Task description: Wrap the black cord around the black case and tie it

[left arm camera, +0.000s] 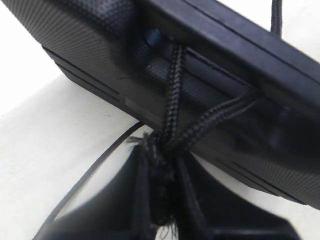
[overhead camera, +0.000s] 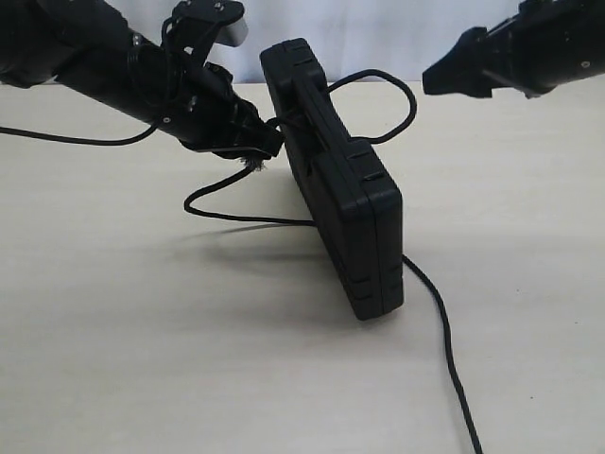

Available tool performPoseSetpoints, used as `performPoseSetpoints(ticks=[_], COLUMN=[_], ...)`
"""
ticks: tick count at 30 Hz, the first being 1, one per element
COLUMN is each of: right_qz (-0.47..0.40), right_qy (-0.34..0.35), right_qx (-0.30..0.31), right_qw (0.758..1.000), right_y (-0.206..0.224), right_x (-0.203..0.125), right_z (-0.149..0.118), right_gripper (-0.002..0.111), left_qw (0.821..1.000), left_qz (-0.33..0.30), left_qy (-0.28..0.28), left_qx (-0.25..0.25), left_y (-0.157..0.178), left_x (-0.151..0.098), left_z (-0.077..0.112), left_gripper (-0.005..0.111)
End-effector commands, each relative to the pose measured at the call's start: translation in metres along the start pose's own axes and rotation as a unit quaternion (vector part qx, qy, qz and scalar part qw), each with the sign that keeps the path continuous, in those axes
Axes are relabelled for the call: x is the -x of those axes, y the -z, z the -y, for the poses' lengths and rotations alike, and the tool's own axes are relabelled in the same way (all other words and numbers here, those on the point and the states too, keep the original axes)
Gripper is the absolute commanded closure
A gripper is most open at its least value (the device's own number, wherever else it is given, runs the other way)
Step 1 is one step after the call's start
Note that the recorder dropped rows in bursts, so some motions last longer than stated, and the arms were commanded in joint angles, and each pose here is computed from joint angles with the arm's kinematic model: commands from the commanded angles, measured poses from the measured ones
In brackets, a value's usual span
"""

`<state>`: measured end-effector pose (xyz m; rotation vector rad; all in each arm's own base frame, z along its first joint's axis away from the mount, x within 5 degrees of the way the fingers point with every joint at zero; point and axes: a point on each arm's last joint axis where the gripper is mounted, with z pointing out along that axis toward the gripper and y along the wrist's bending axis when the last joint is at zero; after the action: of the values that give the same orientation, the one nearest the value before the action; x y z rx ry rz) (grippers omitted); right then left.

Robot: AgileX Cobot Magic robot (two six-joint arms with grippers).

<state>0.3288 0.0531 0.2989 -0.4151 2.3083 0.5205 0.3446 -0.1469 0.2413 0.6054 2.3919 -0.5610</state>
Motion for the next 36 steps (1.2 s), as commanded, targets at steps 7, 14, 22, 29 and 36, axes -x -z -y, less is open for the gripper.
performPoseSetpoints(ticks=[7,14,22,29,36], right_qz=[0.02,0.031,0.024,0.059,0.133], right_qy=[0.034,0.034,0.037,0.063,0.094], right_qx=[0.023,-0.022,-0.016,0.01,0.066], right_qw=[0.999,0.999,0.999,0.996,0.984], right_y=[-0.043,-0.079,-0.08,-0.036,0.04], right_x=[0.003,-0.001,-0.003,0.013,0.028], right_z=[-0.016,-0.015,-0.016,-0.037,-0.076], right_gripper=[0.043,0.043,0.104,0.104,0.104], left_qw=[1.0,1.0,1.0,0.991,0.982], left_qz=[0.004,0.004,0.004,0.041,0.109], left_qy=[-0.003,-0.003,-0.023,-0.124,-0.144], left_qx=[-0.002,-0.002,-0.001,0.037,0.053], left_y=[0.0,0.0,0.001,0.055,0.101], left_x=[0.002,0.002,0.002,0.015,0.025], left_z=[0.003,0.003,0.003,0.017,0.033], left_gripper=[0.107,0.107,0.098,0.049,0.049])
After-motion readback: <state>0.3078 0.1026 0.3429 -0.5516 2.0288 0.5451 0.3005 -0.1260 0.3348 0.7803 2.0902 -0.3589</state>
